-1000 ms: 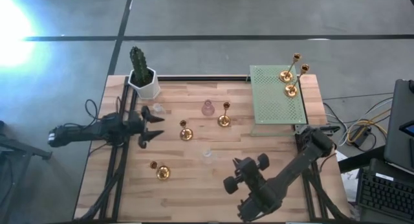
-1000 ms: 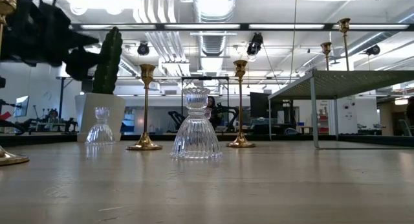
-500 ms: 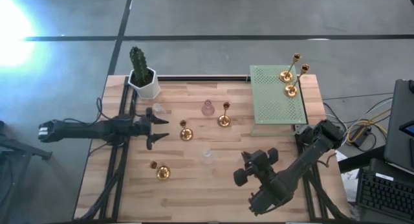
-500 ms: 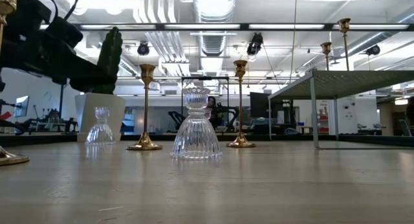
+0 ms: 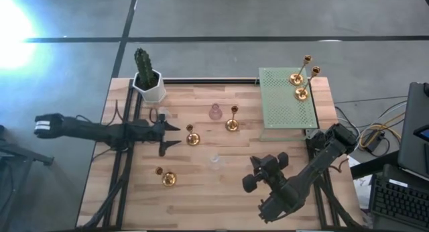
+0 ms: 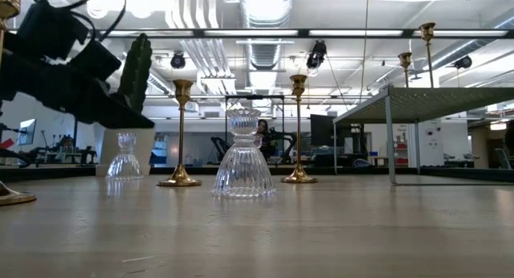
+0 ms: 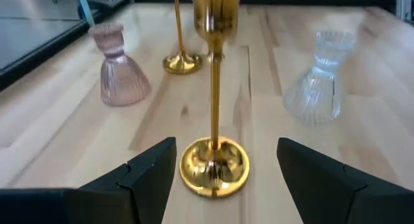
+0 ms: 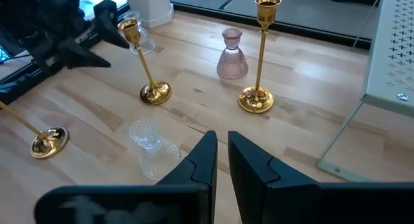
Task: Pick & Place candle stick holders
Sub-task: Put the middle gold candle holder on the shelf
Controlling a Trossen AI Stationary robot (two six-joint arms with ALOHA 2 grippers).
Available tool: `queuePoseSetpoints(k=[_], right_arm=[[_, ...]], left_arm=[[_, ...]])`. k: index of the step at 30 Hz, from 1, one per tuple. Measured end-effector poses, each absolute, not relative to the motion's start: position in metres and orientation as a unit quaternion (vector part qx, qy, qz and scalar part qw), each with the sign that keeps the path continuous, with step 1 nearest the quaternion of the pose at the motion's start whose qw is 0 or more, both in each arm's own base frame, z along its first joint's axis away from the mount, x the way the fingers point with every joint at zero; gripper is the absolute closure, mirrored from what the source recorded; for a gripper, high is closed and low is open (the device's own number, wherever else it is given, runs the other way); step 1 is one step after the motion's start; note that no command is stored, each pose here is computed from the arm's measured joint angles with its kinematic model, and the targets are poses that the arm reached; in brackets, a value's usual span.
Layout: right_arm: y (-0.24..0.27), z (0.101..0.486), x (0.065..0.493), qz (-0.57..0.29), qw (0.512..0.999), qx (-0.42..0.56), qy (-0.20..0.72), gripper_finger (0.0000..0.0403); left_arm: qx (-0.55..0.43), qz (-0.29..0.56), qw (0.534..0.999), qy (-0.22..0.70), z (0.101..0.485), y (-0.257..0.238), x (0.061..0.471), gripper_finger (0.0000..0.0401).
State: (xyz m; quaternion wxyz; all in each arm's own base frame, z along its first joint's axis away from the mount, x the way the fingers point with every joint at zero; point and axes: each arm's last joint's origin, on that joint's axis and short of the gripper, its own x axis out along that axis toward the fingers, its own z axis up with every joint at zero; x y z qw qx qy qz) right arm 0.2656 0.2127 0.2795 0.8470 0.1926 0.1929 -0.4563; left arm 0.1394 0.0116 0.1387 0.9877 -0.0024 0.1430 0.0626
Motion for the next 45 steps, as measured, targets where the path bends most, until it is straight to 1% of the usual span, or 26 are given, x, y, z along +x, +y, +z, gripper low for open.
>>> queuePoseSetpoints(k=[2,5,9,14,17,21,24,26,28,31,32,33,39,43,45], right_arm=[[0.213,0.28,0.266,-0.456,0.848,0.192,0.192,0.0369],[0.213,0.28,0.266,-0.455,0.85,0.19,0.186,0.0369],[0.213,0.28,0.266,-0.455,0.85,0.19,0.185,0.0369],[0.213,0.28,0.266,-0.454,0.85,0.19,0.185,0.0369],[0.213,0.28,0.266,-0.454,0.851,0.191,0.185,0.0369],[0.213,0.28,0.266,-0.453,0.851,0.192,0.184,0.0369],[0.214,0.28,0.266,-0.453,0.851,0.194,0.184,0.0369],[0.214,0.28,0.266,-0.452,0.851,0.195,0.184,0.0369],[0.214,0.28,0.266,-0.452,0.851,0.197,0.183,0.0369],[0.214,0.28,0.267,-0.45,0.851,0.195,0.185,0.0369],[0.214,0.28,0.267,-0.45,0.852,0.195,0.185,0.0369],[0.214,0.28,0.267,-0.45,0.852,0.194,0.185,0.0369],[0.215,0.28,0.267,-0.449,0.852,0.196,0.186,0.0369],[0.217,0.279,0.269,-0.439,0.858,0.184,0.194,0.0369],[0.219,0.279,0.272,-0.426,0.864,0.175,0.201,0.0369]], left_arm=[[-0.001,0.063,0.99,0.126,0.144,0.012,0.145,0.0128],[0.001,0.064,0.988,0.137,0.143,0.013,0.151,0.0128],[0.012,0.063,0.99,0.128,0.153,0.014,0.164,0.0128],[0.016,0.063,0.985,0.157,0.153,0.016,0.18,0.0128],[0.012,0.064,0.982,0.179,0.147,0.017,0.187,0.0128],[0.004,0.067,0.985,0.159,0.145,0.018,0.194,0.0133],[0.004,0.067,0.986,0.152,0.143,0.018,0.197,0.0164],[0.003,0.068,0.986,0.15,0.142,0.019,0.198,0.0203],[0.003,0.067,0.985,0.157,0.14,0.019,0.198,0.0253],[0.005,0.067,0.985,0.158,0.139,0.019,0.199,0.0348],[0.006,0.067,0.985,0.157,0.139,0.019,0.199,0.0372],[0.007,0.066,0.986,0.154,0.139,0.019,0.199,0.038],[-0.002,0.042,0.992,0.118,0.15,0.017,0.2,0.038],[-0.034,0.004,0.996,0.081,0.172,0.015,0.207,0.038],[-0.039,-0.01,0.995,0.086,0.186,0.015,0.214,0.038]])
